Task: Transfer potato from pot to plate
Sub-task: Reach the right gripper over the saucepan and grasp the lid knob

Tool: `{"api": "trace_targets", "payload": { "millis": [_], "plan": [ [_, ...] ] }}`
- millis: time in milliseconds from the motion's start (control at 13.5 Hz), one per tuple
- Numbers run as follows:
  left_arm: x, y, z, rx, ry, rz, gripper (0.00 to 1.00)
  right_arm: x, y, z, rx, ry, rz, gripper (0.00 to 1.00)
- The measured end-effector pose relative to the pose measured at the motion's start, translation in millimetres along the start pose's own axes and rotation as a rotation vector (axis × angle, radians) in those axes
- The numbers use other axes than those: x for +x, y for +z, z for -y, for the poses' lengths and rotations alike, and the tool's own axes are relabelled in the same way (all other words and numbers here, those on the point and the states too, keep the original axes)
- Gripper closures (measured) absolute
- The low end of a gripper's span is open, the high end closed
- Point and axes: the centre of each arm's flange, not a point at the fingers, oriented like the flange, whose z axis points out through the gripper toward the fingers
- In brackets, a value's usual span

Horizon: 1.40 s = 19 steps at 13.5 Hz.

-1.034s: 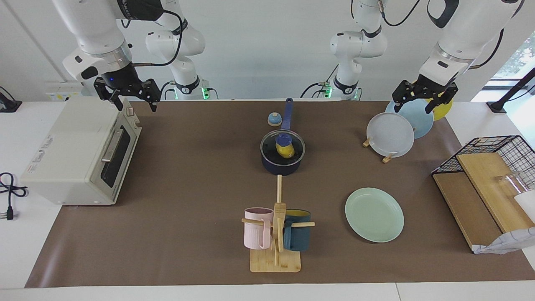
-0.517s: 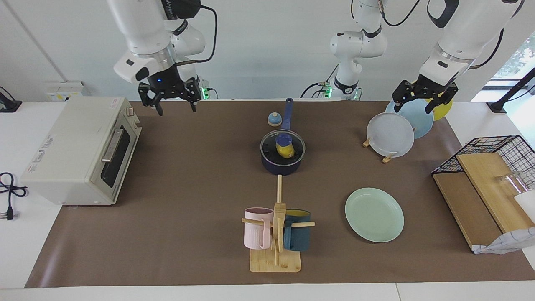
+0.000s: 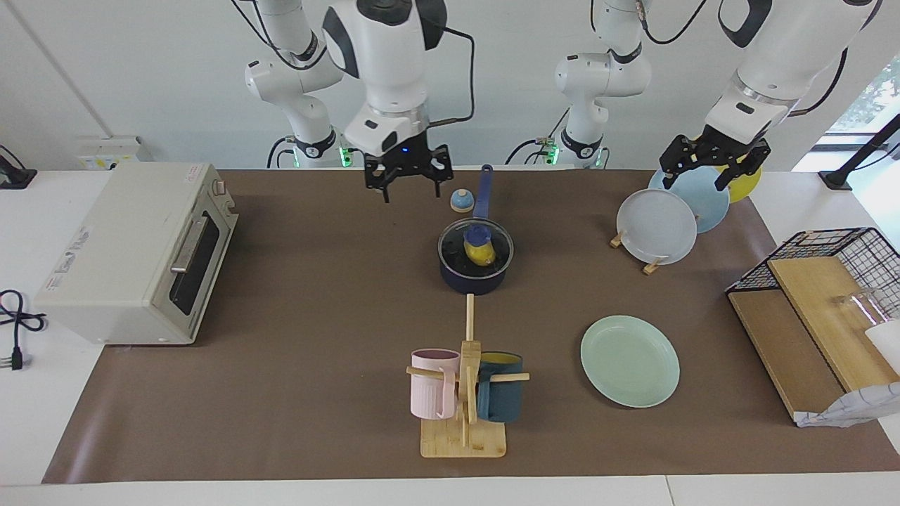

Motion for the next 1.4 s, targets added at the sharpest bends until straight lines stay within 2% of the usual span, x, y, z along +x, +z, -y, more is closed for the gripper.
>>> {"api": "trace_targets", "payload": {
  "millis": [296,443,665,887,1404],
  "plan": [
    [0.0,0.0,0.0,0.0,0.0,0.0,0.0,-0.3,38.0,39.1,0.009,-0.036,-0.025,0.0],
    [0.0,0.0,0.0,0.0,0.0,0.0,0.0,-2.6,60.5,50.6,-0.023,-0.071,-0.036,0.0],
    [0.0,0.0,0.0,0.0,0.0,0.0,0.0,-12.6,100.9,72.2,-0.062,-0.12,-0.016,0.0],
    [0.0,0.0,0.0,0.0,0.0,0.0,0.0,-22.5,125.6,80.6,-0.066,-0.115,-0.023,0.0],
    [0.0,0.0,0.0,0.0,0.0,0.0,0.0,-17.1,136.7,65.7,-0.077,-0.093,-0.017,0.0]
  ]
}}
